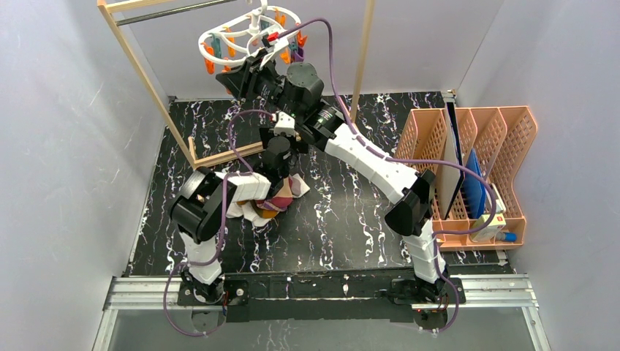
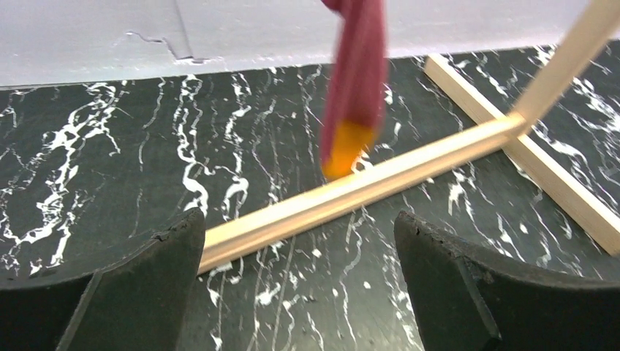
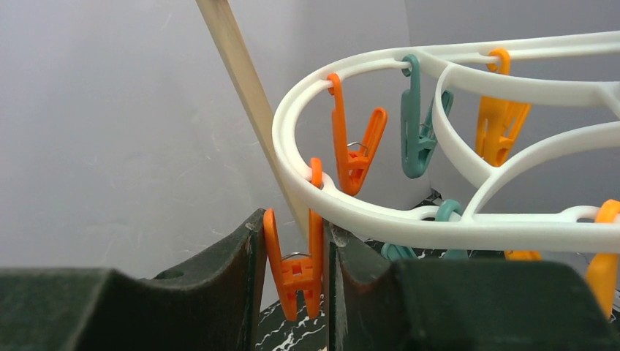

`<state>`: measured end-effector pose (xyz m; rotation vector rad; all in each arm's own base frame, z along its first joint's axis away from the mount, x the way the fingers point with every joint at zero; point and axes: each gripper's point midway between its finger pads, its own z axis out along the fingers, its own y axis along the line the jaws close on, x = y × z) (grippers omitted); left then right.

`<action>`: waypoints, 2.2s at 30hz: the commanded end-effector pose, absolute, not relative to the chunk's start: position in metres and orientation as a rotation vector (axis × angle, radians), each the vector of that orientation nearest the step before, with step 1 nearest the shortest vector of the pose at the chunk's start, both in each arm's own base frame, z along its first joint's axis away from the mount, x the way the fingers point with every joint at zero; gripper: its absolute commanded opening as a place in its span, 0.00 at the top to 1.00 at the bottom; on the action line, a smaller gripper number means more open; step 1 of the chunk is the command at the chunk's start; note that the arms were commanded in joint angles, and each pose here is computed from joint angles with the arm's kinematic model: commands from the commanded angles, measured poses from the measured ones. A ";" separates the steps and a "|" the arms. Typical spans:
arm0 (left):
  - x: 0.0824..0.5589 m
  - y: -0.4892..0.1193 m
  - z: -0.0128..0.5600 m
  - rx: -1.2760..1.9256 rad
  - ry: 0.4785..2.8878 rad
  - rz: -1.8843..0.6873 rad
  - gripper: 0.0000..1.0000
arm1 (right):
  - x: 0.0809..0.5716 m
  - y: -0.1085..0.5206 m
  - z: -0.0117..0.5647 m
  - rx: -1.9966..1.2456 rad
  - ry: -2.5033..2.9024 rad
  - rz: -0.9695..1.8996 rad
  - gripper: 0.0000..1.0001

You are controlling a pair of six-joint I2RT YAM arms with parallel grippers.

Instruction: Remove the socks clipped to the hanger

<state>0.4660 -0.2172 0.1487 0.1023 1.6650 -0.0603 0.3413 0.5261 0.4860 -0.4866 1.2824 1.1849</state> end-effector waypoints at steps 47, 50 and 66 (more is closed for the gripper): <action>0.518 -0.236 0.210 0.044 1.479 -0.380 1.00 | 0.345 0.520 0.481 -0.502 1.296 1.193 0.41; 0.508 -0.234 0.217 0.062 1.473 -0.381 1.00 | 0.343 0.516 0.485 -0.497 1.292 1.196 0.12; 0.437 -0.198 0.225 0.145 1.526 -0.330 1.00 | 0.315 0.446 0.475 -0.449 1.357 1.064 0.02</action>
